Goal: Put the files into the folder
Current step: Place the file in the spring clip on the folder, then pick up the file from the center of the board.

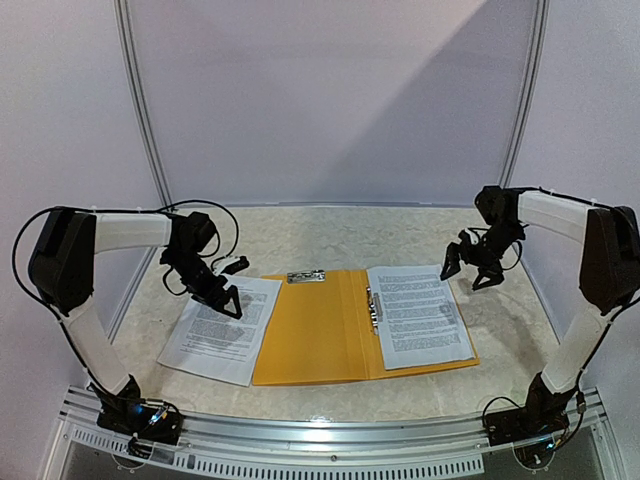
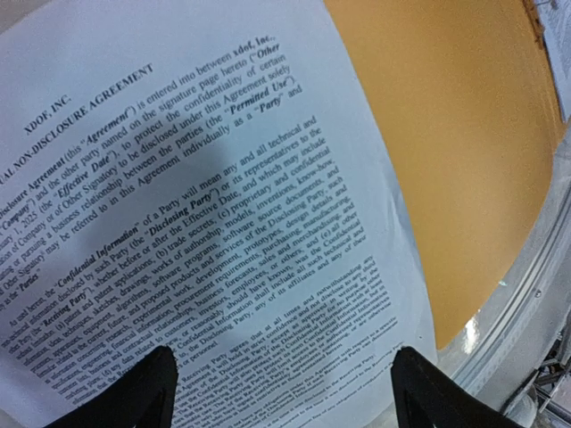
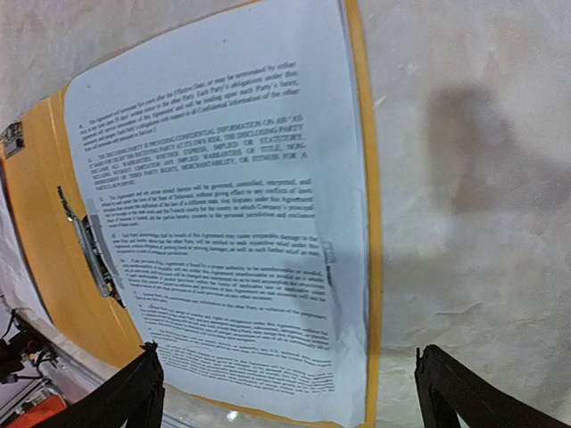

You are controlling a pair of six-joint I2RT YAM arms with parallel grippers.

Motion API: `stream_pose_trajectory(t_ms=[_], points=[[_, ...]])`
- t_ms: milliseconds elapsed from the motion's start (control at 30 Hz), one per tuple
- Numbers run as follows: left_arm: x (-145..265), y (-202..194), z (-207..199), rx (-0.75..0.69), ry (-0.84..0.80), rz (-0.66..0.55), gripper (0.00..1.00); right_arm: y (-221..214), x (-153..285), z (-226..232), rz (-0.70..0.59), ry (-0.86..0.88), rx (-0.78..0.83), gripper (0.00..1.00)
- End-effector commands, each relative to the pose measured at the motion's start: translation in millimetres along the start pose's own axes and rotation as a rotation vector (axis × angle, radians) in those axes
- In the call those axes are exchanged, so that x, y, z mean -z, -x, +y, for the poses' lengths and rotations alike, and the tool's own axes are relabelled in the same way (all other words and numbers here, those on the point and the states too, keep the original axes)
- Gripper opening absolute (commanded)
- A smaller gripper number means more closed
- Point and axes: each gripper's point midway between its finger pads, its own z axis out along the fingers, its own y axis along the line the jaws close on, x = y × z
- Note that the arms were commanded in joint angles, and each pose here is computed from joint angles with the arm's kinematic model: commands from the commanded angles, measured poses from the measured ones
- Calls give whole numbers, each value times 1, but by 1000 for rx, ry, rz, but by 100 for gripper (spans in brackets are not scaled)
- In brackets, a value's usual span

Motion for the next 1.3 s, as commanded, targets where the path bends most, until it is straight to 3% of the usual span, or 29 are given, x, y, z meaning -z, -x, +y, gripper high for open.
stream_pose_trajectory(t_ms=[0,233,433,667,867,1000,1067,1267], points=[[11,9,1,0,4,-31,85,7,26,-8,-62,-162,59,99],[37,30,-6,-37,20,-105,84,13,40,55,-178,-134,246,99],[54,42,-11,-70,28,-145,83,17,40,92,-249,-69,299,99],[65,50,-14,-107,29,-171,83,2,25,150,-232,111,354,99],[79,40,42,-44,183,-154,85,-16,8,250,-289,391,413,99],[79,14,81,-5,287,-108,84,-2,-3,321,-339,678,290,99],[74,1,89,-9,304,-74,83,1,-11,355,-297,788,261,99],[57,-30,97,-2,275,-1,81,-8,-107,414,-73,954,27,99]])
